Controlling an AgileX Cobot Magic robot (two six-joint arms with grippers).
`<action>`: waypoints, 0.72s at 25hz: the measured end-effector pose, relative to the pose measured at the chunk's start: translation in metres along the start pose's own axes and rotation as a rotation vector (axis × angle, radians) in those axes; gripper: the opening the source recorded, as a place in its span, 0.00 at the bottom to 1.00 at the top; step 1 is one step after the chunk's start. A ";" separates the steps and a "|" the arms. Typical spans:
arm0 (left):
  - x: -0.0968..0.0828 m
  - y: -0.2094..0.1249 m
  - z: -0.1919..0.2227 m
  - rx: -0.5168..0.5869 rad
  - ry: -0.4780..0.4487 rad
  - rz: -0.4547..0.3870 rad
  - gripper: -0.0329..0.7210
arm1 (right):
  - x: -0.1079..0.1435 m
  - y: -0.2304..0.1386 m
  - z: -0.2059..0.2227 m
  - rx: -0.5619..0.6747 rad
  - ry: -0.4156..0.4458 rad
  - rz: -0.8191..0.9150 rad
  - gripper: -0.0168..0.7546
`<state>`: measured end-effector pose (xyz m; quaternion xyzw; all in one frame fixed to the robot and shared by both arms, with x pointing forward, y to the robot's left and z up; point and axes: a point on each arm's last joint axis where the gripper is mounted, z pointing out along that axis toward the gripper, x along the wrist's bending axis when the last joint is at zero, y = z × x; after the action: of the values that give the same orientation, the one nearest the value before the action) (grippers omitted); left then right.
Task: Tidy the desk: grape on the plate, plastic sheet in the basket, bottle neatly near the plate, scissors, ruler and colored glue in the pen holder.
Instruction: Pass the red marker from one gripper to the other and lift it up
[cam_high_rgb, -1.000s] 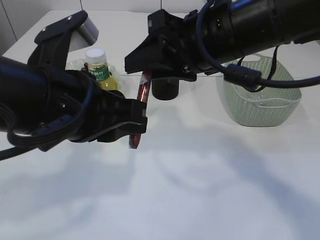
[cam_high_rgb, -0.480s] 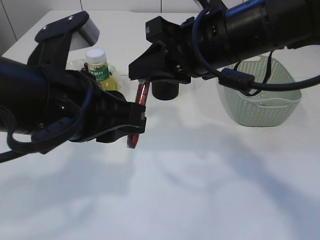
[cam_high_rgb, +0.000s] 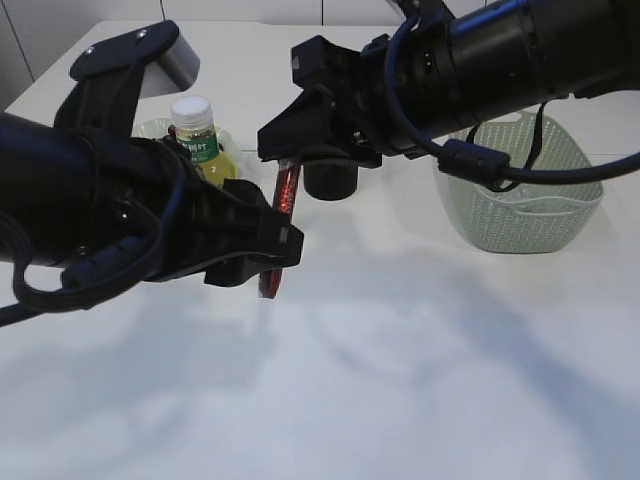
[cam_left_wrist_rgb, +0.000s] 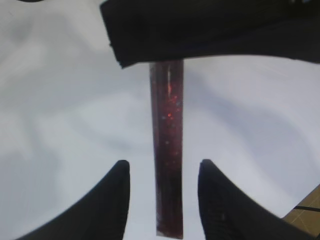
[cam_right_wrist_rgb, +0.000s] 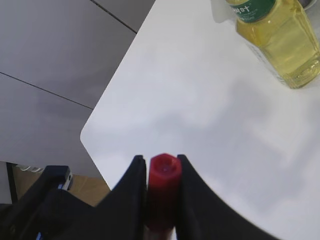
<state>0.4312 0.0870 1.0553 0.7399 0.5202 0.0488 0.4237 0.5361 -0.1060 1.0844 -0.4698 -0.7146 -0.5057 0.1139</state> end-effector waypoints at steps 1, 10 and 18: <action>0.000 0.000 0.000 -0.001 0.002 0.007 0.50 | 0.000 0.000 0.000 0.000 0.000 -0.005 0.20; 0.010 0.002 0.000 0.016 0.043 0.001 0.76 | -0.008 0.009 -0.001 -0.098 -0.087 -0.047 0.20; 0.035 0.008 -0.002 0.034 0.120 -0.097 0.77 | -0.038 0.027 -0.018 -0.210 -0.205 -0.044 0.20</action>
<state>0.4522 0.1162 1.0493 0.7166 0.5807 0.0635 0.3811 0.5719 -0.1403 1.0853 -0.5125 -0.6758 -0.5294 -0.0204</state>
